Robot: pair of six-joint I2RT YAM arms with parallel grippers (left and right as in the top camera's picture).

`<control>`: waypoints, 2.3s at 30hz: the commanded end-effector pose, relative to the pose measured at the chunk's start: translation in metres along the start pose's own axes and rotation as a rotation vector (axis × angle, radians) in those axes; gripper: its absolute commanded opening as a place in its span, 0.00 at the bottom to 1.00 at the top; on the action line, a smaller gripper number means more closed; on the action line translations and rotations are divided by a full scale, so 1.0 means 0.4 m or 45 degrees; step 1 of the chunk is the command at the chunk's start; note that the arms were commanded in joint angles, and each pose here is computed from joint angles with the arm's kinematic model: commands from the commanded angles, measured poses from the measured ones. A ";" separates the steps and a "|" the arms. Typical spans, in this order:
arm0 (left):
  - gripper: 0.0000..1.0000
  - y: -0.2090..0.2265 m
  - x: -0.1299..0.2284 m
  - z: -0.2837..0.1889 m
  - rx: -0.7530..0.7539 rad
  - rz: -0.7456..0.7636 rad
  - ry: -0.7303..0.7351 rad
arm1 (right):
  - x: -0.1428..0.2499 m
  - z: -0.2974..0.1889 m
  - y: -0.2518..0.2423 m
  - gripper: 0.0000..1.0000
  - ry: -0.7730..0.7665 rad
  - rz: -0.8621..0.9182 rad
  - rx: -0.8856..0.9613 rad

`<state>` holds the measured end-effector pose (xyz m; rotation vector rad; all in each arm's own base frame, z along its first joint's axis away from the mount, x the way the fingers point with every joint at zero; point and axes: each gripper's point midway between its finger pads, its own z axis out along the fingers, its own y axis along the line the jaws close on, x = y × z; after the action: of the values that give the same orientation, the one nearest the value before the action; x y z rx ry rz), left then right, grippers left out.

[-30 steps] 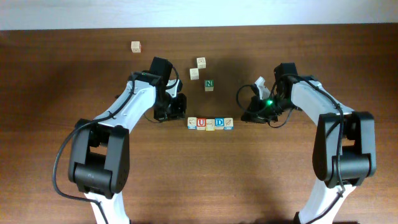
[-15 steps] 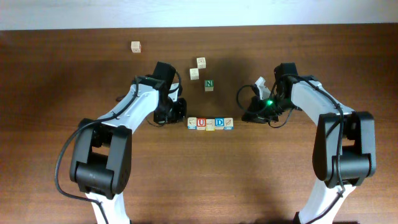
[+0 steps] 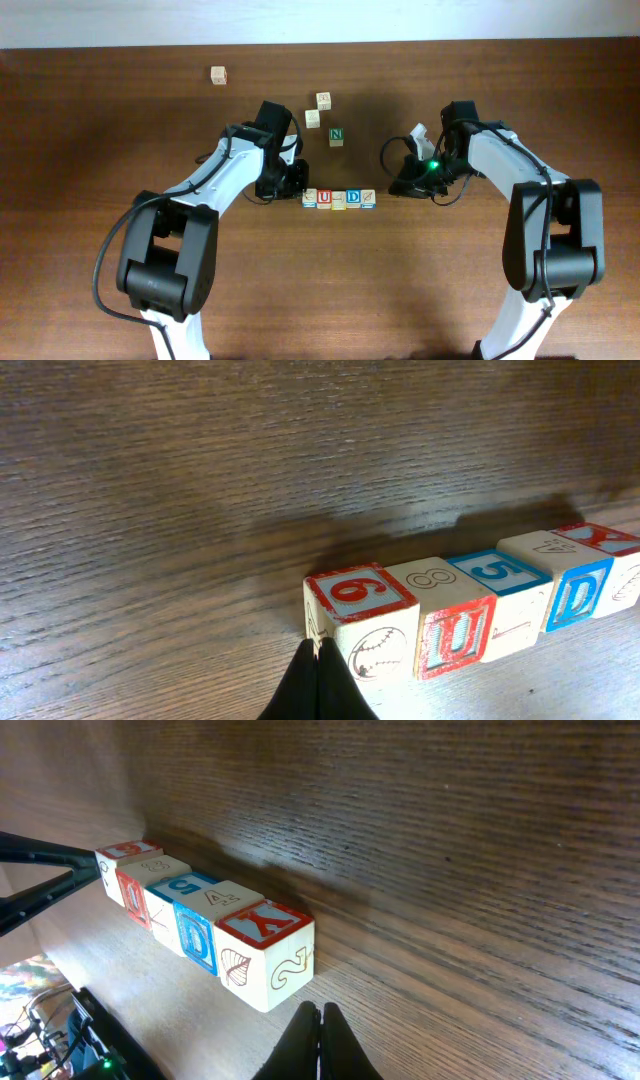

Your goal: Rotate 5 blocks

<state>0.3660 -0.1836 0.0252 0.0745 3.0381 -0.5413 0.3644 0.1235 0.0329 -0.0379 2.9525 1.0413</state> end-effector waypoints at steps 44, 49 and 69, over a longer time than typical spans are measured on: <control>0.00 -0.015 0.010 -0.003 -0.015 0.012 -0.019 | 0.004 0.003 -0.007 0.04 0.006 0.006 0.021; 0.00 -0.015 0.011 -0.003 -0.015 0.012 -0.017 | 0.004 0.003 -0.007 0.04 0.006 0.006 0.021; 0.00 -0.007 0.018 0.004 -0.026 0.008 -0.011 | 0.003 0.003 -0.013 0.04 0.005 0.006 0.041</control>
<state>0.3585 -0.1870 0.0182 0.0900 3.0517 -0.5153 0.3645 0.1214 0.0313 -0.0386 2.9595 1.0185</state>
